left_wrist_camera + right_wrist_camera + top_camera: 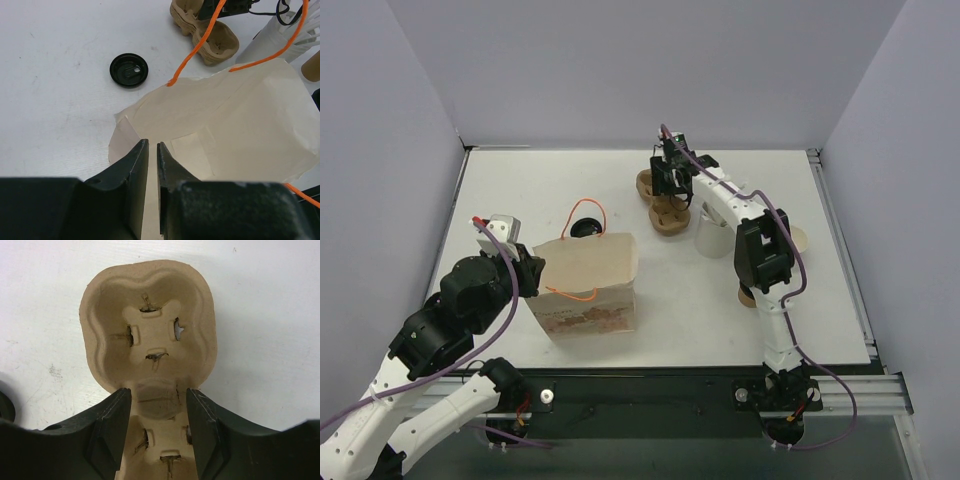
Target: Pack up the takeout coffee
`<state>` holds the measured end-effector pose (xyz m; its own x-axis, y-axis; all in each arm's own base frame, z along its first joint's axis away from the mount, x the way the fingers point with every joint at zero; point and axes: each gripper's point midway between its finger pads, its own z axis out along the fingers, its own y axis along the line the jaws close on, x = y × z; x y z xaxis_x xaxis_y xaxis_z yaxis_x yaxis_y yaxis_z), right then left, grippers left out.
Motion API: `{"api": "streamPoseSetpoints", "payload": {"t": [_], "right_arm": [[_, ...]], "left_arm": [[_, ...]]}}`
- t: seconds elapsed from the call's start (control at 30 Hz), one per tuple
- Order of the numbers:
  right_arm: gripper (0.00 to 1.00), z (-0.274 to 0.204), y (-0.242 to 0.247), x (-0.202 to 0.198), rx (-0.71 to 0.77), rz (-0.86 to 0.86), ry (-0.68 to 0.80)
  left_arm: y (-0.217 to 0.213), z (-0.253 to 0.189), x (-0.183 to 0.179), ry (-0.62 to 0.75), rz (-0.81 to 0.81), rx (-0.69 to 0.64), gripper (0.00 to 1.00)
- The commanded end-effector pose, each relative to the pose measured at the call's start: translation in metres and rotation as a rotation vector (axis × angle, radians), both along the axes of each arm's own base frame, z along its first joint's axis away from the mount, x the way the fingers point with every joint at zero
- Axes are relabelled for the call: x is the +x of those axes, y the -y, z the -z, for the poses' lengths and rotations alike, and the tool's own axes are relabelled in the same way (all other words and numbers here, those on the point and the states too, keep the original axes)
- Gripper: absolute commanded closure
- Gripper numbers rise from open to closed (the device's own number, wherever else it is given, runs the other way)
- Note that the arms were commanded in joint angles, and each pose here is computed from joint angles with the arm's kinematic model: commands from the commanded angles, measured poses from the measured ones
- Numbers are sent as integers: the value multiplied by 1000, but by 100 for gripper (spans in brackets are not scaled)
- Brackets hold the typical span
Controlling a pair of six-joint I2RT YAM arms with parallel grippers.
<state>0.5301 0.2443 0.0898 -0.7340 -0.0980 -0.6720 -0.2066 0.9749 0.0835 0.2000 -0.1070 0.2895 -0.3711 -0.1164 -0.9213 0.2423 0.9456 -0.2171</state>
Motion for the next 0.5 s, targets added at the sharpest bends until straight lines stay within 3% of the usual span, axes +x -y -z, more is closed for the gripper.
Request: {"api": "streamPoseSetpoints", "payload": {"t": [0.0, 0.47], "right_arm": [[52, -30, 1, 1, -26, 8, 52], [55, -17, 0, 2, -49, 37, 31]], "left_arm": [[2, -16, 3, 50, 2, -38, 77], [1, -12, 3, 42, -5, -32, 77]]}}
